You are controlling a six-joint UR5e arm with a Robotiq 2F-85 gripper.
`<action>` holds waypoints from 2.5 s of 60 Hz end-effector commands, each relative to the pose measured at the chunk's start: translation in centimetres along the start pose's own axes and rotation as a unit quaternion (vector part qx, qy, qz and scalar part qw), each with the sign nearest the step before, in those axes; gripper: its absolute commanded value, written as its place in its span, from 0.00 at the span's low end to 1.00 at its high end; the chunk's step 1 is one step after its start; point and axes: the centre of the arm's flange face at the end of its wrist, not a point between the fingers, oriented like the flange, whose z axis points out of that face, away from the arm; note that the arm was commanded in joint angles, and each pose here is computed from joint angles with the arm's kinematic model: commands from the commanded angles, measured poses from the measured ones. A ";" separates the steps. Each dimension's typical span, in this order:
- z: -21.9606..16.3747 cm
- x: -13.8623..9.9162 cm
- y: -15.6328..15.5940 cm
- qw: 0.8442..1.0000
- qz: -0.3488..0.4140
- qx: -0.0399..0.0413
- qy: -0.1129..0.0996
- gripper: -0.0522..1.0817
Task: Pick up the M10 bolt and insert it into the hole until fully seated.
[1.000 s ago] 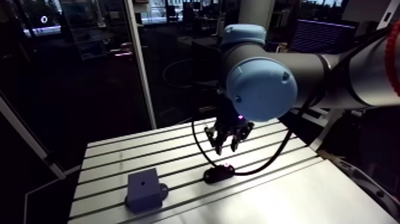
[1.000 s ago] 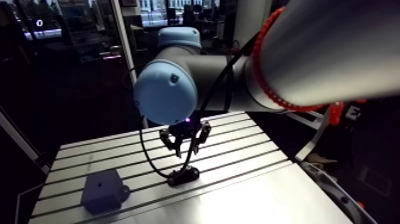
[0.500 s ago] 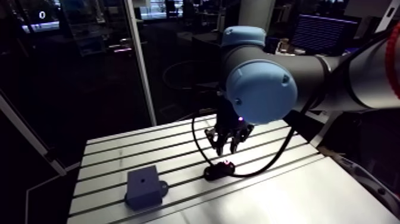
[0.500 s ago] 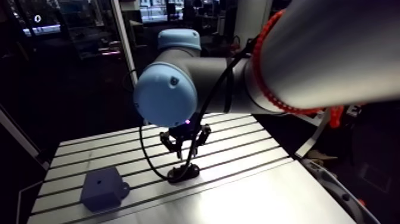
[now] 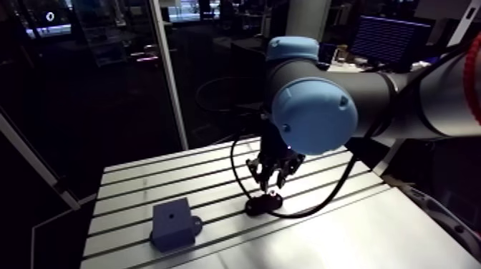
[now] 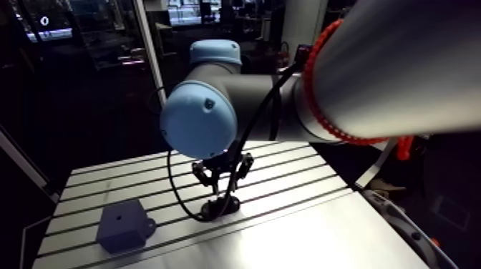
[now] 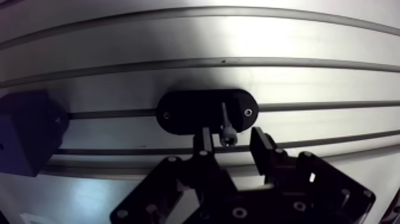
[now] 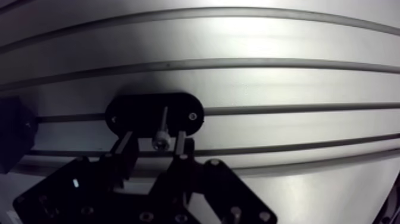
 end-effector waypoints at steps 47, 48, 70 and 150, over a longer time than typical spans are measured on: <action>1.1 0.0 0.0 1.000 -0.006 0.001 -0.008 0.54; 1.1 0.0 0.0 1.000 -0.007 0.001 -0.008 0.54; 1.4 0.1 0.1 1.000 -0.007 0.001 -0.009 0.55; 1.6 -0.1 0.1 1.000 -0.007 0.002 -0.012 0.64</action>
